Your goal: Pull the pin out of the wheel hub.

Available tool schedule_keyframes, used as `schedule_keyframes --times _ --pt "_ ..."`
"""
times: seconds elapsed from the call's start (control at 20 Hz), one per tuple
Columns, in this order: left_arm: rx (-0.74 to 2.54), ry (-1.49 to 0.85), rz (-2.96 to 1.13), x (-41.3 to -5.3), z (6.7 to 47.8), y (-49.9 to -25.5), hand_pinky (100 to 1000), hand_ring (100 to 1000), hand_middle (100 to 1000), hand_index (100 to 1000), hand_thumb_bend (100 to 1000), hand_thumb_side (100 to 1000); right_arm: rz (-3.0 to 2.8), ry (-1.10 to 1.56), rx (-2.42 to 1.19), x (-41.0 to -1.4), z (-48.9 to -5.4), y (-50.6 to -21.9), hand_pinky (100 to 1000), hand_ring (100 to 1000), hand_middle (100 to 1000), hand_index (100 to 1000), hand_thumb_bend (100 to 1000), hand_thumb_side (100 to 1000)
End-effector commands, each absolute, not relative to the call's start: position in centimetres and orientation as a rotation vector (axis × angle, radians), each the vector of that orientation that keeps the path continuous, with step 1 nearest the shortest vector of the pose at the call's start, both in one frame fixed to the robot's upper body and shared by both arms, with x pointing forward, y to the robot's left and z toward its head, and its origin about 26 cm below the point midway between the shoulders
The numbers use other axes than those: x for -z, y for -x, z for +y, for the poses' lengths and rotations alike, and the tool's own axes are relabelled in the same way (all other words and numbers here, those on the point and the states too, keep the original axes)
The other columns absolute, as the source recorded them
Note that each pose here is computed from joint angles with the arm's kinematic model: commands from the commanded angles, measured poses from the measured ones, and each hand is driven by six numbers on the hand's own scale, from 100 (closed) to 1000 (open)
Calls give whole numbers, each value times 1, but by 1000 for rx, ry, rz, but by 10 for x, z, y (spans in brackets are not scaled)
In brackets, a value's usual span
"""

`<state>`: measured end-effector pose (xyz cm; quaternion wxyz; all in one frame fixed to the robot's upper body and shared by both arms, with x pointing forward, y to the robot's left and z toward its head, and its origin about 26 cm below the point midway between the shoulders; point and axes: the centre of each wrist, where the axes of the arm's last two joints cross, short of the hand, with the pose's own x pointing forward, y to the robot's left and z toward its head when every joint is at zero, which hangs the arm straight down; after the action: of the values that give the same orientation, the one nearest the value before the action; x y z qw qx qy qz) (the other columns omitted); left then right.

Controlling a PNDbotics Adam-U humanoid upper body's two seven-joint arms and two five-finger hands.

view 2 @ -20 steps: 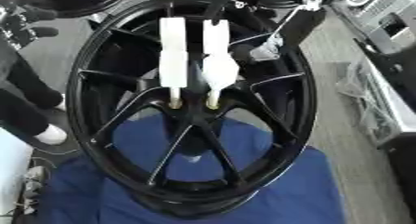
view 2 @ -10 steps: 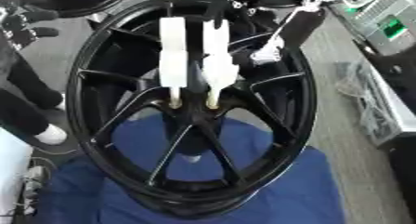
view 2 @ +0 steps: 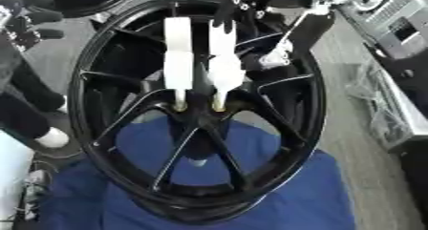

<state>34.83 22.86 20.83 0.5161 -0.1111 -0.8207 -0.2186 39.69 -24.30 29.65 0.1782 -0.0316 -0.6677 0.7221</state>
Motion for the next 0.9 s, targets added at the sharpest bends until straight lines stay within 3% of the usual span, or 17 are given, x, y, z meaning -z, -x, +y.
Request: schedule_keyframes --times 0.05,0.9 --pt "552 249 -1994 -218 232 -348 772 810 846 803 100 607 -1802 89 -2348 -304 -246 -396 100 441 609 787 381 358" --pt "559 259 -1991 -218 230 -348 771 812 849 804 100 607 -1753 110 -2387 -295 -242 -399 100 402 591 770 387 338"
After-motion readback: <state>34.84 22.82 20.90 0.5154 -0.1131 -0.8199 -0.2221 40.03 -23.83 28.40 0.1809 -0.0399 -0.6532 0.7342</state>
